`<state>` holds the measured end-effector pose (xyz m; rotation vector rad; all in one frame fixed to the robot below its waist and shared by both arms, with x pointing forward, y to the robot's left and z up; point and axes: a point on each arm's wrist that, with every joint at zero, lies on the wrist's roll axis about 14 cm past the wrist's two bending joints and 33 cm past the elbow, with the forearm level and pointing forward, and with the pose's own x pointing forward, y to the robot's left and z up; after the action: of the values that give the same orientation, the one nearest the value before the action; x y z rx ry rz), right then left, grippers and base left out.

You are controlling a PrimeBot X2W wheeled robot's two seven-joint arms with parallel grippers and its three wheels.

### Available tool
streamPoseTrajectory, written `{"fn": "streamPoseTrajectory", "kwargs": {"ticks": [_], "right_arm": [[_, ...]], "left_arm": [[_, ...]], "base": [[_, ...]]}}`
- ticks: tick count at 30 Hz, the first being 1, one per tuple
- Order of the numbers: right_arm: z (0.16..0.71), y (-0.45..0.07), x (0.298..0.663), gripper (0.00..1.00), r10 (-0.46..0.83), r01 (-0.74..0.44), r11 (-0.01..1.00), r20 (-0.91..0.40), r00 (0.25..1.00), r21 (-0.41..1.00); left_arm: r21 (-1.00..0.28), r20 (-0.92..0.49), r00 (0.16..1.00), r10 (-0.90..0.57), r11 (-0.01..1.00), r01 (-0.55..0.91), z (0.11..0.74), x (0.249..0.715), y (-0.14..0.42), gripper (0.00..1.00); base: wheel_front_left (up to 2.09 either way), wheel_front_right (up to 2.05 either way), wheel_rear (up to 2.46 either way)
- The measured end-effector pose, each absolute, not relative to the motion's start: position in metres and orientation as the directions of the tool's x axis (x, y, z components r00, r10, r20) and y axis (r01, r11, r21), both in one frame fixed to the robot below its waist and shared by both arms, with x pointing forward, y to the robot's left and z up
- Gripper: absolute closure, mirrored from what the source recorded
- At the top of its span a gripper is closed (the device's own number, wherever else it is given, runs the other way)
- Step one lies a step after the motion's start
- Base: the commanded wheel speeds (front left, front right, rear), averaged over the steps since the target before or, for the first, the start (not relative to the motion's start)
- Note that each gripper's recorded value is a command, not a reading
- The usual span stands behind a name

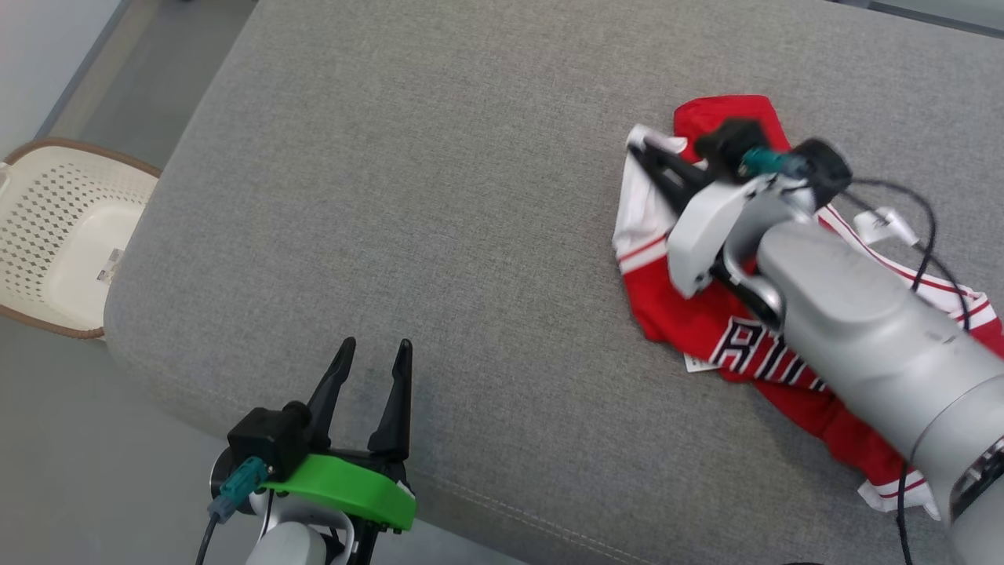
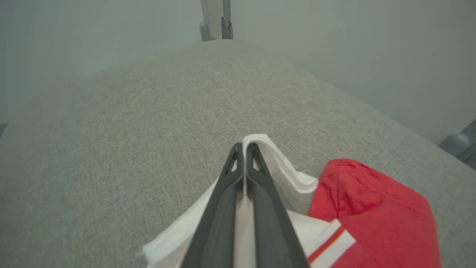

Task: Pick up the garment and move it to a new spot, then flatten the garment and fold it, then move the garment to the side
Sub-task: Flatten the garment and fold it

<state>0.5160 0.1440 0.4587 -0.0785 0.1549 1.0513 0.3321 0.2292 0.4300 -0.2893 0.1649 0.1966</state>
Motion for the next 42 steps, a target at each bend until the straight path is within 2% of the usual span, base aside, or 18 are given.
{"fn": "streamPoseTrajectory", "kwargs": {"ticks": [3, 7, 12, 15, 16, 17, 19, 25, 29, 35, 42], "right_arm": [[0.512, 0.113, 0.567, 1.00, 0.790, -0.790, 0.613, -0.024, 0.613, -0.009], [0.562, 0.027, 0.629, 1.00, 0.613, -0.607, 0.790, 0.104, 0.784, -0.081], [0.585, -0.062, 0.665, 1.00, 0.405, -0.382, 0.910, 0.151, 0.902, -0.161], [0.574, -0.085, 0.669, 1.00, 0.342, -0.319, 0.931, 0.119, 0.932, -0.175], [0.559, -0.094, 0.668, 0.65, 0.317, -0.300, 0.938, 0.076, 0.945, -0.175], [0.538, -0.098, 0.664, 0.00, 0.299, -0.293, 0.942, 0.013, 0.954, -0.165], [0.507, -0.090, 0.650, 0.00, 0.301, -0.309, 0.941, -0.072, 0.951, -0.141], [0.475, -0.062, 0.617, 0.00, 0.356, -0.374, 0.922, -0.155, 0.921, -0.104], [0.479, -0.053, 0.597, 0.00, 0.383, -0.392, 0.917, -0.122, 0.916, -0.068], [0.476, -0.073, 0.562, 0.00, 0.370, -0.374, 0.927, -0.098, 0.924, -0.034], [0.471, -0.117, 0.520, 0.00, 0.296, -0.296, 0.955, -0.086, 0.951, 0.005]], "left_arm": [[-0.277, -0.180, 0.971, 0.157, 0.939, -0.203, 0.432, 0.336, 0.226, 0.00], [-0.286, -0.170, 0.977, 0.126, 0.943, -0.171, 0.434, 0.342, 0.217, 0.00], [-0.293, -0.170, 0.981, 0.094, 0.946, -0.142, 0.433, 0.345, 0.208, 0.00], [-0.295, -0.170, 0.982, 0.081, 0.947, -0.129, 0.433, 0.345, 0.205, 0.00], [-0.295, -0.171, 0.982, 0.077, 0.947, -0.126, 0.433, 0.345, 0.203, 0.00], [-0.295, -0.171, 0.982, 0.073, 0.948, -0.122, 0.433, 0.345, 0.202, 0.00], [-0.296, -0.170, 0.983, 0.070, 0.948, -0.118, 0.433, 0.344, 0.201, 0.00], [-0.297, -0.154, 0.988, 0.027, 0.952, -0.072, 0.436, 0.352, 0.190, 0.00], [-0.297, -0.144, 0.989, -0.019, 0.955, -0.025, 0.437, 0.360, 0.178, 0.00], [-0.307, -0.113, 0.987, -0.112, 0.949, 0.073, 0.443, 0.379, 0.151, 0.00], [-0.328, -0.104, 0.963, -0.250, 0.922, 0.204, 0.443, 0.397, 0.106, 0.00]], "base": [[0.00, 0.00, 0.00], [0.00, 0.00, 0.00], [0.00, 0.00, 0.00], [0.00, 0.00, 0.00], [0.00, 0.00, 0.00], [0.00, 0.00, 0.00], [0.00, 0.00, 0.00], [0.00, 0.00, 0.00], [0.00, 0.00, 0.00], [0.00, 0.00, 0.00], [0.00, 0.00, 0.00]]}}
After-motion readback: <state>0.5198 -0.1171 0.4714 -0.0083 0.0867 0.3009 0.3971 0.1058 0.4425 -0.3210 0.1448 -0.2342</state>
